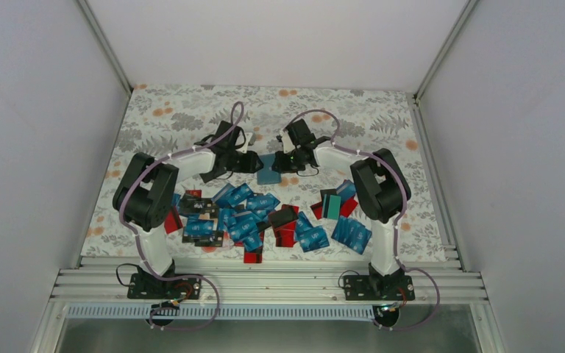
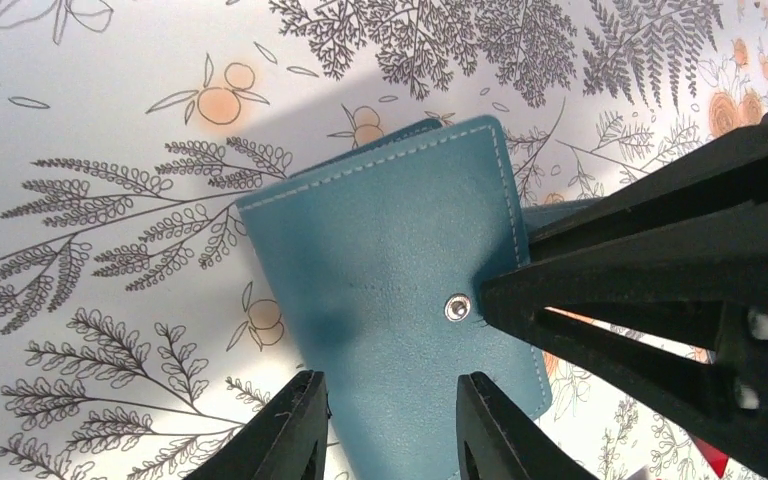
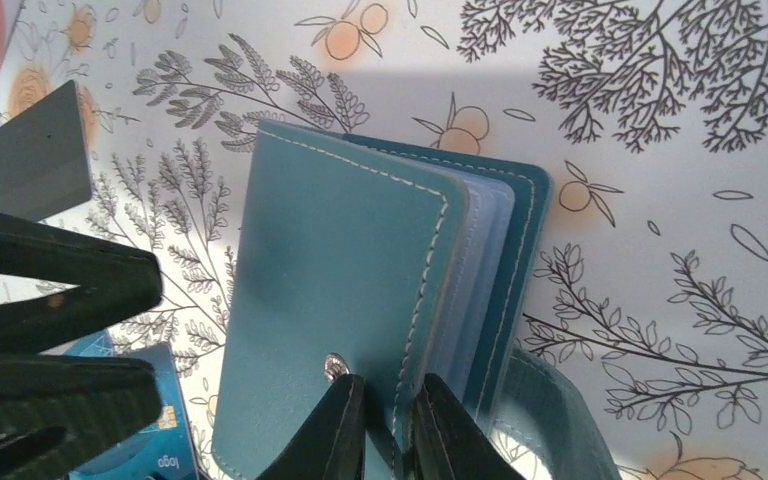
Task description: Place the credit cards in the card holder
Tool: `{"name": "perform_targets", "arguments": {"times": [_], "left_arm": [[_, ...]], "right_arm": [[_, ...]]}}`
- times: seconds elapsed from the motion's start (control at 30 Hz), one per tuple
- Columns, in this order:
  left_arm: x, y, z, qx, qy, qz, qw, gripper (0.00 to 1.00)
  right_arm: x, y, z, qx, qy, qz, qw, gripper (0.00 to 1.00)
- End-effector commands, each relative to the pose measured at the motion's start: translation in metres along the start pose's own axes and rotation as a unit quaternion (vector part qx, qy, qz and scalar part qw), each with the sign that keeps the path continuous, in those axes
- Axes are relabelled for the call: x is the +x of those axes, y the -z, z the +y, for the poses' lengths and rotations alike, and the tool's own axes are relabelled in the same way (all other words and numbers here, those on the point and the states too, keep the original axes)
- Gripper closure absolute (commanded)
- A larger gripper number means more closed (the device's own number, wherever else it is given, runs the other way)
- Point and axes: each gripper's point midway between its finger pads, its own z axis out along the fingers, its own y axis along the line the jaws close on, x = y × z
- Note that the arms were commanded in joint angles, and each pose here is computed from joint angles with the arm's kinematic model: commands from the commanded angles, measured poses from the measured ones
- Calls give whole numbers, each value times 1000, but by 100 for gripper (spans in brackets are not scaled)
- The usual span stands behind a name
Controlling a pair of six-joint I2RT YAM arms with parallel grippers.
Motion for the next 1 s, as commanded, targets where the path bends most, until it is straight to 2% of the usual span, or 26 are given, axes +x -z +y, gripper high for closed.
{"name": "perform_targets", "arguments": {"times": [0.0, 0.63, 0.83, 0.97], "left_arm": [[-10, 0, 0, -10, -9, -5, 1000, 66], [11, -34, 19, -35, -3, 57, 998, 67], [17, -39, 24, -50, -4, 65, 997, 67], [19, -40, 26, -55, -5, 68, 996, 67]], "right_arm": [[14, -11, -20, 31, -2, 16, 999, 86], [3, 7, -5, 15, 10, 0, 1000, 80], [-13, 40, 12, 7, 31, -33, 999, 69], [-22, 67, 7, 44, 38, -65, 996, 58]]}}
